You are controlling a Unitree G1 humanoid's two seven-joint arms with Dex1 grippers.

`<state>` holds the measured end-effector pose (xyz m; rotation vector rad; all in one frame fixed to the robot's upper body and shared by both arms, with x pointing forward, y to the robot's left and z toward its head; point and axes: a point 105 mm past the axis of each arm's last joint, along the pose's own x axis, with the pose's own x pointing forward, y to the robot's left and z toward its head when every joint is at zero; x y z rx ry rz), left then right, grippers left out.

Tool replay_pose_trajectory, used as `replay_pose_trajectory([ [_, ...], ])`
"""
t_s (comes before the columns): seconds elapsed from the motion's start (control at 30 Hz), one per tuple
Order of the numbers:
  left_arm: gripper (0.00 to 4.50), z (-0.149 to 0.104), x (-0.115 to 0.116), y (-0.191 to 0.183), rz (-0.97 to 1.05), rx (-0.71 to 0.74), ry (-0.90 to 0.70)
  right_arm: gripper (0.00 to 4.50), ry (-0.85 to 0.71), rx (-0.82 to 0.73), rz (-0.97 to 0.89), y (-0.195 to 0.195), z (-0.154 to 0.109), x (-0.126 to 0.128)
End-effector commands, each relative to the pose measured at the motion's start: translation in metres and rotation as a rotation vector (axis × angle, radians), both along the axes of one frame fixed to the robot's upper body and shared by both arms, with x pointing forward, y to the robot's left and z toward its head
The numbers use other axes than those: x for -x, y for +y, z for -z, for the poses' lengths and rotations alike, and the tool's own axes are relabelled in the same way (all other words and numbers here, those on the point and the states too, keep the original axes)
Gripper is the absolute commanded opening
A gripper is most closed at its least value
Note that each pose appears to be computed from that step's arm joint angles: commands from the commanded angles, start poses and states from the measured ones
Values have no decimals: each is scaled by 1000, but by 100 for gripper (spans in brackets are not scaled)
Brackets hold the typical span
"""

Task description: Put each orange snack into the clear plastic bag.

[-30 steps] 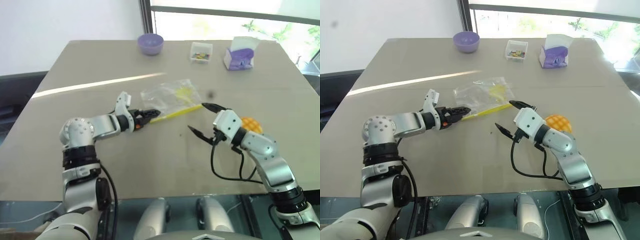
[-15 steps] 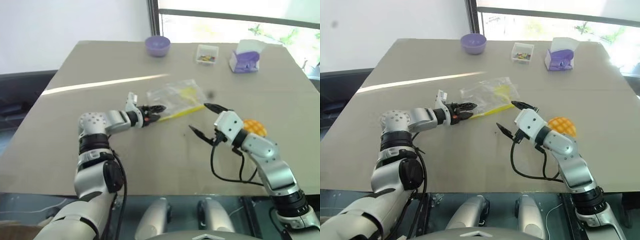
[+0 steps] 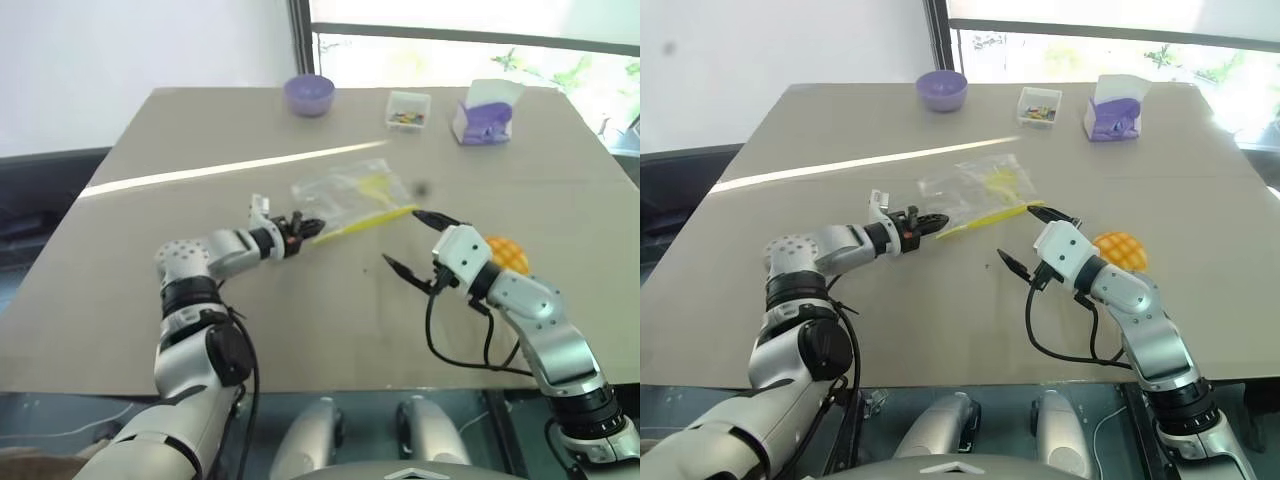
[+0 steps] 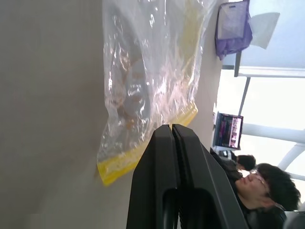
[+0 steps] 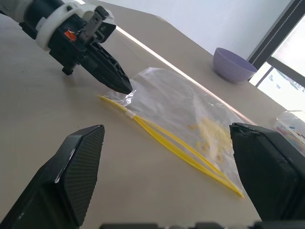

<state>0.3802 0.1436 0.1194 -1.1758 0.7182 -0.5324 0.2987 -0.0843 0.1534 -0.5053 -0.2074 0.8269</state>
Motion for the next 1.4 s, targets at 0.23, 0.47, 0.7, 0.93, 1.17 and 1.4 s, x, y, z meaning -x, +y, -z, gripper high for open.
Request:
replay_pose_trajectory([
  [0.23, 31, -8, 23, 25, -48, -242, -118, 450, -17, -56, -76, 7, -14, 2],
  [0.47, 232, -1, 10, 27, -189, -466, -125, 450, -52, -50, -68, 9, -18, 0],
  [0.7, 232, -1, -4, 18, -241, -509, -79, 450, -52, -40, -73, 8, -19, 5],
  [0.93, 232, 9, -16, 14, -249, -594, -53, 450, -51, -31, -59, 4, -20, 14],
  [1.17, 232, 24, -20, -10, -239, -579, -3, 450, 5, -27, -95, -10, -23, 28],
  [1.4, 232, 33, -21, -35, -208, -532, 16, 450, 81, -5, -106, -34, -27, 41],
])
